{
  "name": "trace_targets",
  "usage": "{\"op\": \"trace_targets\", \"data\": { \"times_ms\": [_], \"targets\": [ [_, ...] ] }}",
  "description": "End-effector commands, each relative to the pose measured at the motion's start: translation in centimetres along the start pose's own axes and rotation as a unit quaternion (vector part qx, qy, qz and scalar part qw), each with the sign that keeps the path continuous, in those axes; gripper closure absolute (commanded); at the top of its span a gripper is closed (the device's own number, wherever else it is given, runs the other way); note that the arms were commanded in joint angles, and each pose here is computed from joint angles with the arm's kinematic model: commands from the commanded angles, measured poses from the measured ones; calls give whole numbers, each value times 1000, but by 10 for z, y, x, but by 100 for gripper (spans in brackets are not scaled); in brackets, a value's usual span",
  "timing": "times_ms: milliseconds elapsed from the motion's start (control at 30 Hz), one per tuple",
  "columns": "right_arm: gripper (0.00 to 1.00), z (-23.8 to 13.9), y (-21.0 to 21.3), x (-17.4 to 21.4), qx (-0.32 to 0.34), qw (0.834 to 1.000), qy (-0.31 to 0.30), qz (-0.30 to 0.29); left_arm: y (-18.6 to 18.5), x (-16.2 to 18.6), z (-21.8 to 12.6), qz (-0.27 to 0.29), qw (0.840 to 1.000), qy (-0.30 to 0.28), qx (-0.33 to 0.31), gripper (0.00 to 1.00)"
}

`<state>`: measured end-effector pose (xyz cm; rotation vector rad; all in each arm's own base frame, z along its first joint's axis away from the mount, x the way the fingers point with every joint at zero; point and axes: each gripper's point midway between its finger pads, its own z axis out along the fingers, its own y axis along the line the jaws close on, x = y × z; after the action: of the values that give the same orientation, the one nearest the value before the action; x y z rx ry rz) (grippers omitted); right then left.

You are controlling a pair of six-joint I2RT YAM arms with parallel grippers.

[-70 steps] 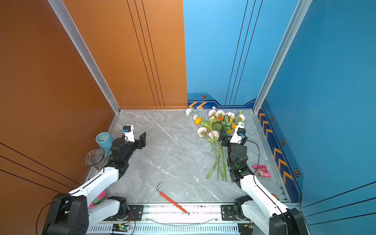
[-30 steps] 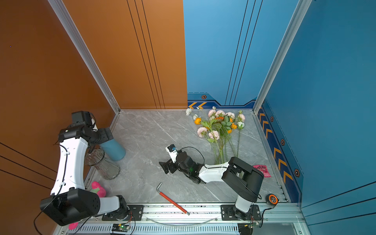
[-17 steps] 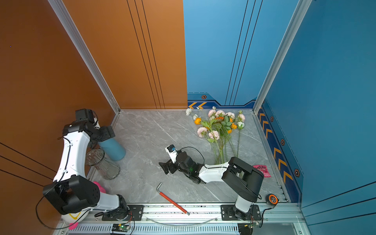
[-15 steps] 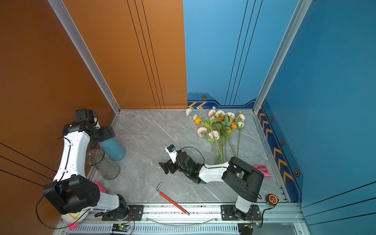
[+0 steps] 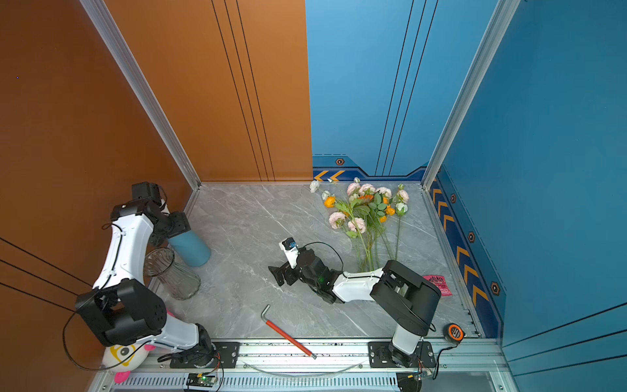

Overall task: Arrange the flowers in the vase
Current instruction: 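Grasp the lying teal vase with the left gripper while the right arm advances, then stand the teal vase upright with the left gripper while the right reaches the flowers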

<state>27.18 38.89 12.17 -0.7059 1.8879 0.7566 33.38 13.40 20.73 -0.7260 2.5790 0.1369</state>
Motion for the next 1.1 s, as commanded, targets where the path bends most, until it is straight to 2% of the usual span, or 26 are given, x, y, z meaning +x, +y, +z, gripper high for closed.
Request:
{"op": "trace_targets", "data": {
  "times_ms": [0, 200, 367, 500, 633, 867, 1067],
  "targets": [
    [0, -4, -2, -2, -1, 1000, -4, -1, -7, 7, 8, 4, 1000, 15, 13, 35],
    [0, -3, -8, 0, 2, 1000, -1, 5, -12, 3, -1, 5, 1000, 3, 28, 54],
    [0, -5, -14, -2, 6, 1000, -4, 13, -20, -7, -22, 11, 999, -29, 39, 58],
    [0, -10, -29, -7, 17, 999, -13, 34, -40, -16, -43, 40, 996, -61, 50, 59],
    [0, -19, -57, -15, 33, 996, -35, 77, -76, -22, -64, 81, 990, -90, 70, 61],
    [0, -36, -118, -18, 72, 981, -71, 168, -165, -12, -84, 161, 974, -107, 114, 61],
    [0, -47, -150, -11, 128, 972, -70, 183, -233, 7, -88, 220, 959, -100, 151, 62]
  ]
}}
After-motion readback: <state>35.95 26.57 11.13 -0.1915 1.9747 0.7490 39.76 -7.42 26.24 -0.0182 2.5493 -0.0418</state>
